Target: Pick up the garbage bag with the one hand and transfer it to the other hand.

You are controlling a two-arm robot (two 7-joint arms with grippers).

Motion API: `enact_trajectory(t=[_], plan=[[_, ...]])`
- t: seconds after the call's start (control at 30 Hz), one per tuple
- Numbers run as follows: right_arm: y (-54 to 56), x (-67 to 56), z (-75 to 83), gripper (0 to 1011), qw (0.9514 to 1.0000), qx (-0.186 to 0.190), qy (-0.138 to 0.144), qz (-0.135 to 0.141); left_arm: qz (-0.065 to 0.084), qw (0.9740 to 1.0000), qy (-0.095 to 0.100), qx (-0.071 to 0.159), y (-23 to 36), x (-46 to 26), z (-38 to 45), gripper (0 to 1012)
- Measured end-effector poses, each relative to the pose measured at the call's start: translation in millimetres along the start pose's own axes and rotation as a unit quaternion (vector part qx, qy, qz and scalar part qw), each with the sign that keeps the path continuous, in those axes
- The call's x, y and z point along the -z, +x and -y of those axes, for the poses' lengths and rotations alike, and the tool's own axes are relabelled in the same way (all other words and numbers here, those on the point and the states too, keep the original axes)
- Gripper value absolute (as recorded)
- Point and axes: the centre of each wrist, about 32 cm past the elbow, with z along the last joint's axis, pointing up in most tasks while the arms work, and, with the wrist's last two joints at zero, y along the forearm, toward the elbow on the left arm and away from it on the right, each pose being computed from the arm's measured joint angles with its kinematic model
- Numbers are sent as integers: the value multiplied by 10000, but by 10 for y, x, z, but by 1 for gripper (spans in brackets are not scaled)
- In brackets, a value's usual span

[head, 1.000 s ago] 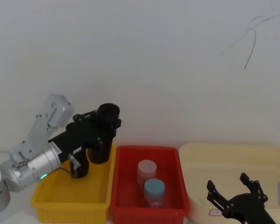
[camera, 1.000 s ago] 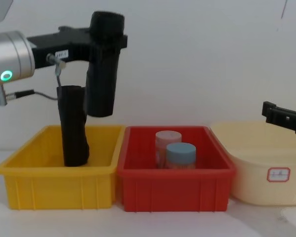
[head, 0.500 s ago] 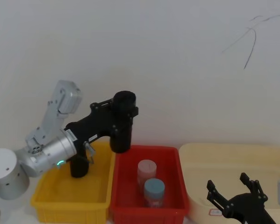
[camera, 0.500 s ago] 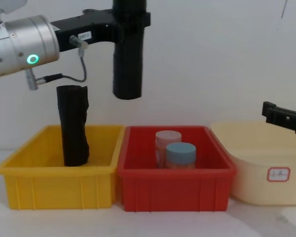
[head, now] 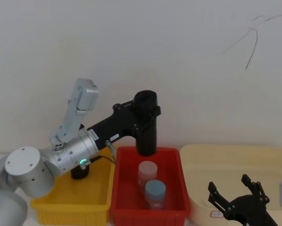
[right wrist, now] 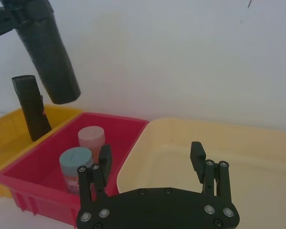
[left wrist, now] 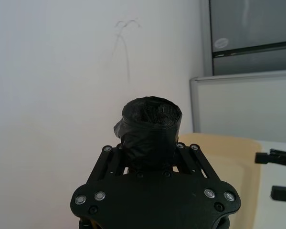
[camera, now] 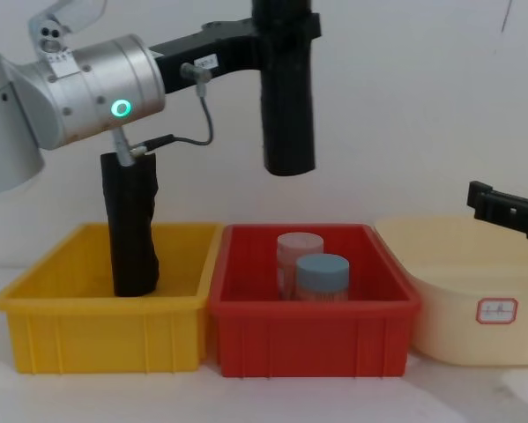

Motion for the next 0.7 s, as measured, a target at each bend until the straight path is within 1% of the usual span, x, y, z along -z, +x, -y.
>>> enact_trajectory(t=[0.03, 0.13, 0.17, 0.27, 0.3, 0.4, 0.43, 0.5, 0.6, 0.63, 0.7], plan=[[0, 0, 0, 1001, 10000, 0, 0, 0, -19, 10000, -10, 19, -3, 4, 10, 386], [0, 0, 0, 1001, 10000, 0, 0, 0, -117, 9999, -31, 103, -26, 30, 78, 386], [0, 0, 0, 1001, 10000, 0, 1, 0, -173, 9997, -38, 155, -43, 44, 113, 386], [0, 0, 0, 1001, 10000, 0, 0, 0, -245, 9994, -42, 225, -65, 60, 156, 386], [0, 0, 0, 1001, 10000, 0, 0, 0, -289, 9992, -44, 274, -83, 71, 189, 386], [0, 0, 0, 1001, 10000, 2, 1, -1, -346, 9988, -44, 340, -107, 83, 228, 386], [1, 0, 0, 1001, 10000, 3, 2, 0, -387, 9985, -44, 390, -126, 92, 258, 386], [2, -1, 0, 1001, 10000, 5, 11, 11, -425, 9981, -43, 434, -143, 101, 281, 386], [4, -2, -1, 1001, 10000, -6, 40, 36, -504, 9973, -36, 531, -185, 119, 335, 386], [5, -3, -1, 1001, 10000, -12, 47, 44, -504, 9973, -36, 531, -185, 119, 335, 386], [8, -4, -2, 1001, 10000, -25, 65, 63, -541, 9968, -32, 581, -208, 127, 363, 386]])
